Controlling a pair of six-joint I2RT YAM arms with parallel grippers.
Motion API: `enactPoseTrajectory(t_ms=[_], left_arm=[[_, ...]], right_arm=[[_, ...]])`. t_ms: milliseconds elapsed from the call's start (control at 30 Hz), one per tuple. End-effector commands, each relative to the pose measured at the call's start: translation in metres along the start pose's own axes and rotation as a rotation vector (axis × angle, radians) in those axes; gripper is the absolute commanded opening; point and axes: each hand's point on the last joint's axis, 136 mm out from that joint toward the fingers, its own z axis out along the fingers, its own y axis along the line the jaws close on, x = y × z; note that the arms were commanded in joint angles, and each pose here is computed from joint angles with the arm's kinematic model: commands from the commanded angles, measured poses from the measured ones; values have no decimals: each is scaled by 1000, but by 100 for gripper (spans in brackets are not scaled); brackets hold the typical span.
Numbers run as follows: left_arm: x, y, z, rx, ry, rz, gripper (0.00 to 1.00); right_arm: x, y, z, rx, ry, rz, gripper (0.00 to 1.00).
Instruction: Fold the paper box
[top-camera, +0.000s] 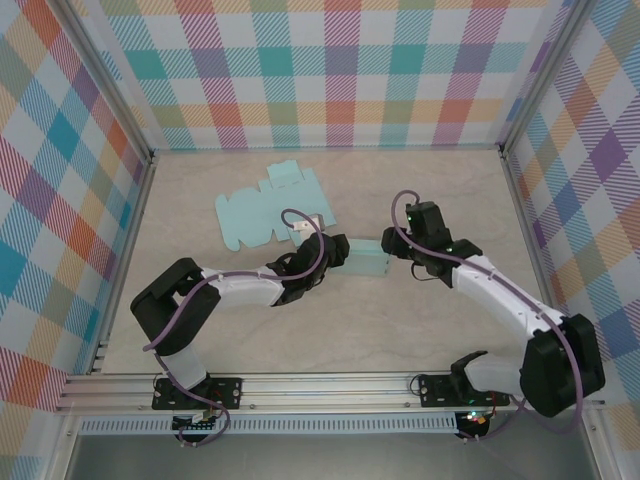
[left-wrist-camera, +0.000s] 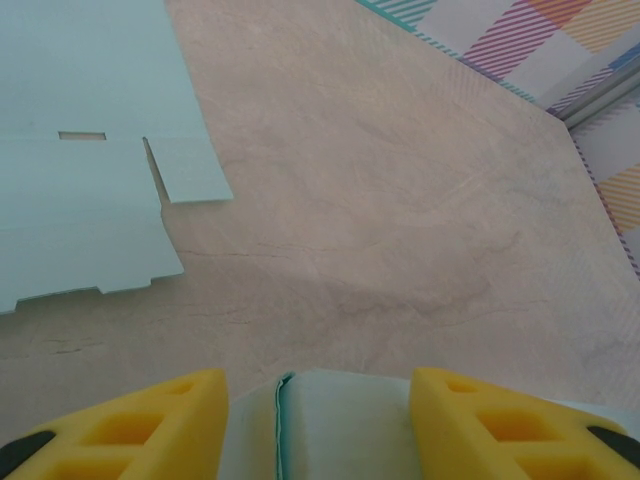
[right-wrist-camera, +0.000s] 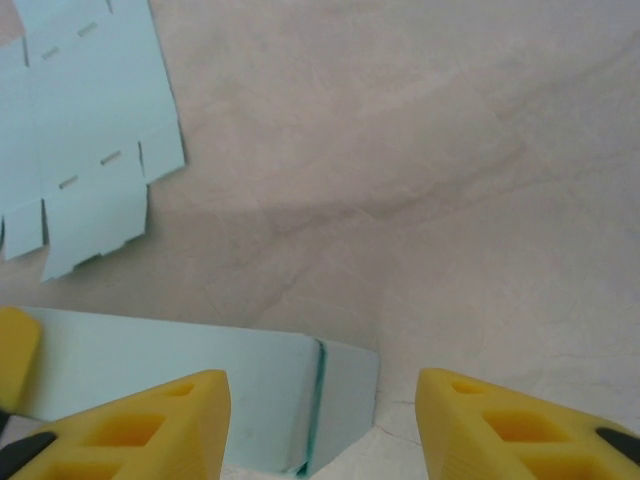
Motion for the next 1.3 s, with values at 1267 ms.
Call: enactPoseTrajectory(t_ms=[1267], left_arm=[[15,23,-37,102,230,-65,66]], right_arm=[[60,-35,32,-54,147,187,20]])
